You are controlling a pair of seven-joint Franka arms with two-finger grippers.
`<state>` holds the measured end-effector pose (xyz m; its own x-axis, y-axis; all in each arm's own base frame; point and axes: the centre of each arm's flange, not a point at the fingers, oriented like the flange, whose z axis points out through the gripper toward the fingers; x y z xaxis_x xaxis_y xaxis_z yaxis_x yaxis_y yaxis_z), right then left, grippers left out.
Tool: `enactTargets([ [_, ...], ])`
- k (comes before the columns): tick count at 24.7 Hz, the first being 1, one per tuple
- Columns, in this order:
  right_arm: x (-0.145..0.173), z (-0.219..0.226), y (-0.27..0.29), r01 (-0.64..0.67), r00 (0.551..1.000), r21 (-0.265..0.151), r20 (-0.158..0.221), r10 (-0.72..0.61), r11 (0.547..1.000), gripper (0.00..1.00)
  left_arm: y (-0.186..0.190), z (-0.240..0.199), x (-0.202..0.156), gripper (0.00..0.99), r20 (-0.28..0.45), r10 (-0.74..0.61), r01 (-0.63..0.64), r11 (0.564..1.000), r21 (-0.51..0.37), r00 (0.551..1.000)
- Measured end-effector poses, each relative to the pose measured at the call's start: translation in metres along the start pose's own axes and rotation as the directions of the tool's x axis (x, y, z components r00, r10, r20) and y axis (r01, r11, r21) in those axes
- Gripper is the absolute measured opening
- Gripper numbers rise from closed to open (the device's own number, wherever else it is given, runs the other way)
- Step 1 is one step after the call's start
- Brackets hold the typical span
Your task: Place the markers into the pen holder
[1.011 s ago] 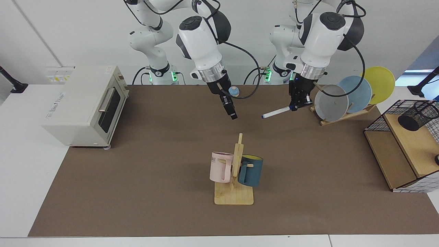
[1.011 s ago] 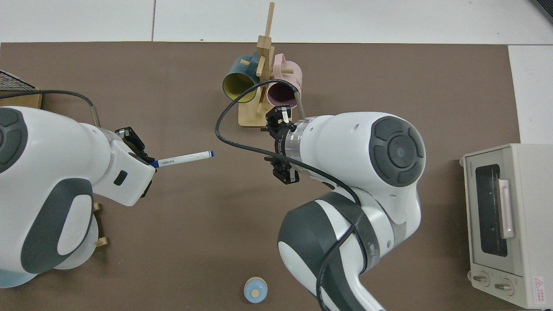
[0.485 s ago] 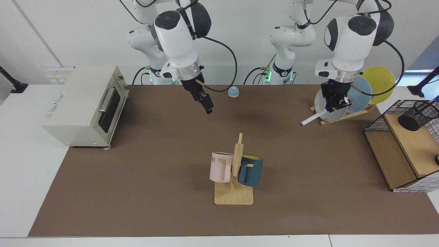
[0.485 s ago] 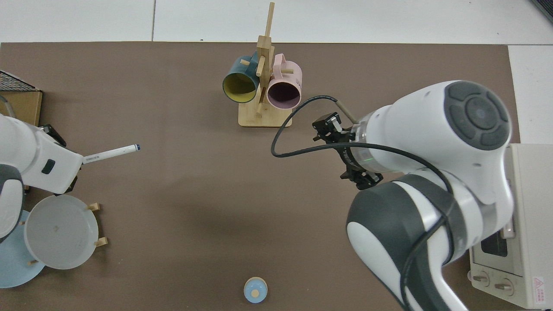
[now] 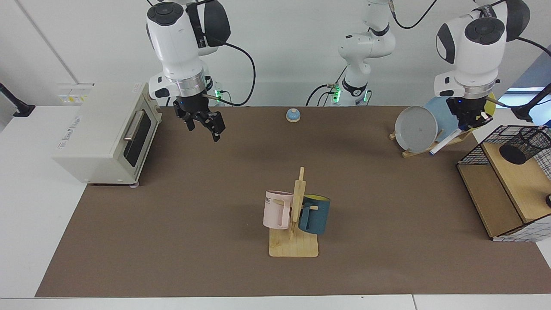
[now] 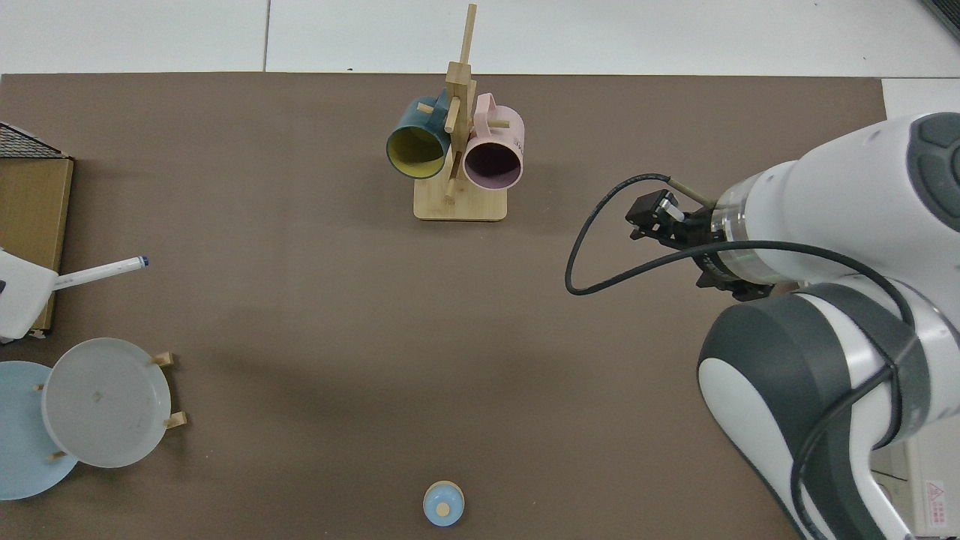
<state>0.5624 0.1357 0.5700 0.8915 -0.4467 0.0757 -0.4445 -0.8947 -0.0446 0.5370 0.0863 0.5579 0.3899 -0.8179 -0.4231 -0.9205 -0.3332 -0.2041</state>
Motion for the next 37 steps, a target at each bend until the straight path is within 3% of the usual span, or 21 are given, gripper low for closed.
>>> enactTargets([
  [7, 0.03, -0.002, 0.039, 0.272, 0.962, -0.018, -0.014, -0.272, 0.962, 1.0, -0.036, -0.013, -0.043, 0.176, 0.189, 0.039, -0.057, 0.994, 0.089, 0.981],
  [12, 0.046, -0.004, 0.058, 0.385, 0.922, -0.019, -0.036, -0.386, 0.923, 1.0, -0.07, -0.017, -0.069, 0.176, 0.3, 0.07, -0.111, 0.987, 0.119, 0.951],
  [21, 0.056, -0.011, 0.071, 0.392, 0.918, -0.019, -0.057, -0.392, 0.92, 1.0, -0.109, -0.005, -0.114, 0.176, 0.382, 0.087, -0.167, 0.969, 0.182, 0.92],
  [25, 0.065, -0.011, 0.085, 0.442, 0.895, -0.026, -0.056, -0.443, 0.897, 1.0, -0.115, -0.004, -0.132, 0.176, 0.436, 0.088, -0.196, 0.958, 0.21, 0.896],
  [34, 0.068, -0.012, 0.092, 0.468, 0.882, -0.028, -0.053, -0.469, 0.883, 1.0, -0.117, 0.002, -0.128, 0.176, 0.551, 0.149, -0.29, 0.94, 0.178, 0.821],
  [37, 0.064, -0.012, 0.094, 0.469, 0.883, -0.029, -0.018, -0.469, 0.883, 1.0, -0.117, 0.013, -0.122, 0.176, 0.564, 0.173, -0.31, 0.938, 0.155, 0.807],
])
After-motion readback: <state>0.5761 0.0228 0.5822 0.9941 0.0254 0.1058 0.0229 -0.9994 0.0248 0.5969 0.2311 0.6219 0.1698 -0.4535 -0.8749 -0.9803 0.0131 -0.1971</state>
